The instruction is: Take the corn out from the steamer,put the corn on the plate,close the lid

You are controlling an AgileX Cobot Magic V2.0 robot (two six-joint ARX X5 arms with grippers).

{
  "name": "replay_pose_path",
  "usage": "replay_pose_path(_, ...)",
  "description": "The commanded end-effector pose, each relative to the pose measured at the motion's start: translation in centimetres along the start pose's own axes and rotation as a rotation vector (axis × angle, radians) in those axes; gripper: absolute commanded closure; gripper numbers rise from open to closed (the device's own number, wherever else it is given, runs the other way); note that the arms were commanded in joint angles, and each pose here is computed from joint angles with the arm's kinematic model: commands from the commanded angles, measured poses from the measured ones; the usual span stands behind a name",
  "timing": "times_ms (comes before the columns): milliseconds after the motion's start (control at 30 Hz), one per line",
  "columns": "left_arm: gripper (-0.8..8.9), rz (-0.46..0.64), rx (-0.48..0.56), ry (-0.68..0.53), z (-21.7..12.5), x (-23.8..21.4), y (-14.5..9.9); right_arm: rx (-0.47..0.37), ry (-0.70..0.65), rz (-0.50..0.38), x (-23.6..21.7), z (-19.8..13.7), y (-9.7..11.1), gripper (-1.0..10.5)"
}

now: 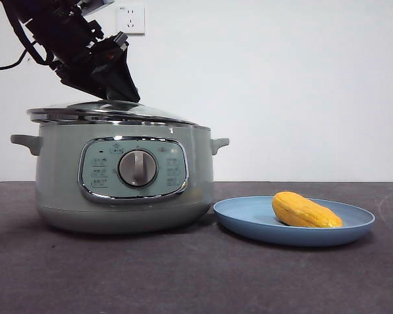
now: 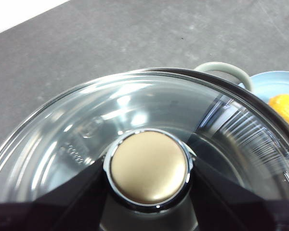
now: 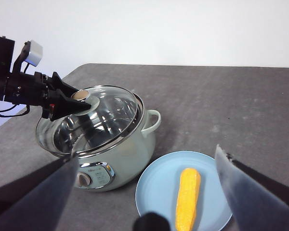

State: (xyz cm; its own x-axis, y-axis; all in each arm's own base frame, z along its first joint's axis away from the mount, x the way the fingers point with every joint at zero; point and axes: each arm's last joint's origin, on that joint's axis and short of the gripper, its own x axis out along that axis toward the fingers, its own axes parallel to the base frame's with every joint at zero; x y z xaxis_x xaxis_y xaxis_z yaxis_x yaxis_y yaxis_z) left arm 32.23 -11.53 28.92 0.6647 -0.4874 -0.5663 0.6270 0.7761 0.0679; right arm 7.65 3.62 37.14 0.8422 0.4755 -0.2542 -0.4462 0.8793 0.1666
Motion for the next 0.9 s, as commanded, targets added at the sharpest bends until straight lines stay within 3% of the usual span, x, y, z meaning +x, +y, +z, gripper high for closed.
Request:
replay_pose_path(33, 8.20, -0.013, 0.005, -0.022, 0.4, 0.0, -0.2, -0.005, 0.002, 0.000, 0.2, -0.1, 0.0, 4.7)
replay_pose_path(433, 8.21, -0.025, 0.026, -0.059, 0.9, 0.4, -1.0, -0.004, 0.003, 0.001, 0.2, -0.1, 0.0, 4.7)
replay_pose_path(900, 8.19, -0.049, -0.012, 0.025, -0.5, 2.7, -0.9, -0.003, 0.017, 0.000, 0.2, -0.2, 0.0, 4.7)
